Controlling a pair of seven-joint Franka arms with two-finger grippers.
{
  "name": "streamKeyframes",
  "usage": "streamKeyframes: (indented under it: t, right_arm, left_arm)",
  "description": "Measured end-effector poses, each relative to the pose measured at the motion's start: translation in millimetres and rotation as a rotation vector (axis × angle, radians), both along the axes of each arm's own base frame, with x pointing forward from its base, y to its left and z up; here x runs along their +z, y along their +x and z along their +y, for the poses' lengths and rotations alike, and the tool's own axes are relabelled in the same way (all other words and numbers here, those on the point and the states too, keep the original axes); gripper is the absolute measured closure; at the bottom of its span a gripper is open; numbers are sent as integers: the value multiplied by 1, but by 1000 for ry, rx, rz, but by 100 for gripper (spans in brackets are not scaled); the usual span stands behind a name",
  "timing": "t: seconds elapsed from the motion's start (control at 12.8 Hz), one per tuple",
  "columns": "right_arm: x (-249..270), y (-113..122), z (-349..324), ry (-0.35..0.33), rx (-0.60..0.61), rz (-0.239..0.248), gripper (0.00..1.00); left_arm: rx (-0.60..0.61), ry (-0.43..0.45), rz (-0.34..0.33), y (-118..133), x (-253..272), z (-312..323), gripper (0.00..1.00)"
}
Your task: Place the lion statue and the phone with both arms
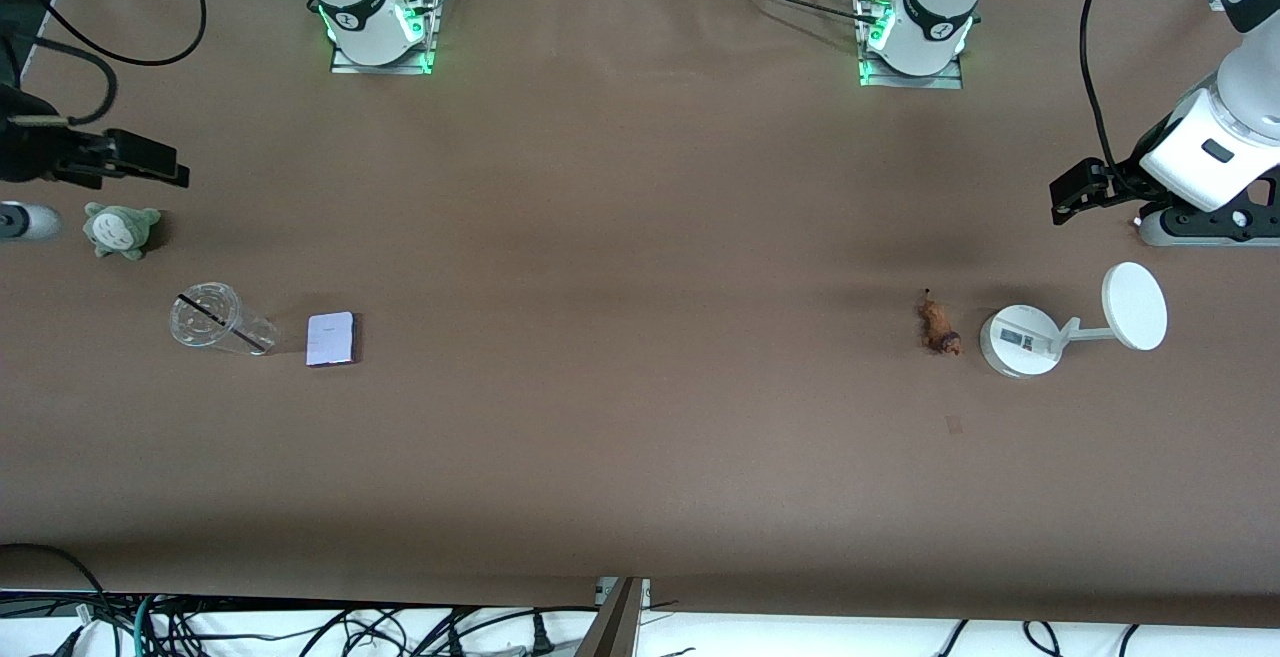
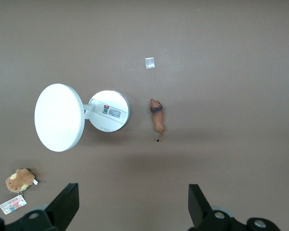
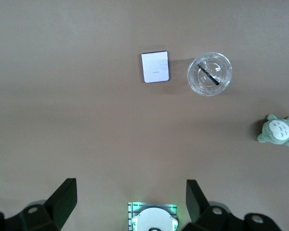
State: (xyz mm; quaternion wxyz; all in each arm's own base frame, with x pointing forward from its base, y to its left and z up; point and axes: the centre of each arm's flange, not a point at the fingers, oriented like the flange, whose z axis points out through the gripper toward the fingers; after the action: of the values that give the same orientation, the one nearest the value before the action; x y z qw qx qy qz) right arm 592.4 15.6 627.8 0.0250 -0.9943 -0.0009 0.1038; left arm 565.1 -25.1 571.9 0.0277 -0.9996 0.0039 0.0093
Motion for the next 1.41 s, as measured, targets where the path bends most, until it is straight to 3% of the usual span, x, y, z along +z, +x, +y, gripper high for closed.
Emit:
streamKeyframes:
  t: [0.47,0.78,1.25,1.41]
  right_arm:
    - [-23,9,3,-8,2,47,0]
    - [-29,-6,-42,36,-54,79,0]
    - [-35,-68,-65,40,-96,-51,0]
    - [-31,-78,-63,42,-93,-71,0]
  left_arm:
    - [0,0,0,0,0,0,0]
    - [0,0,0,0,0,0,0]
    - [0,0,0,0,0,0,0]
    - [0,0,0,0,0,0,0]
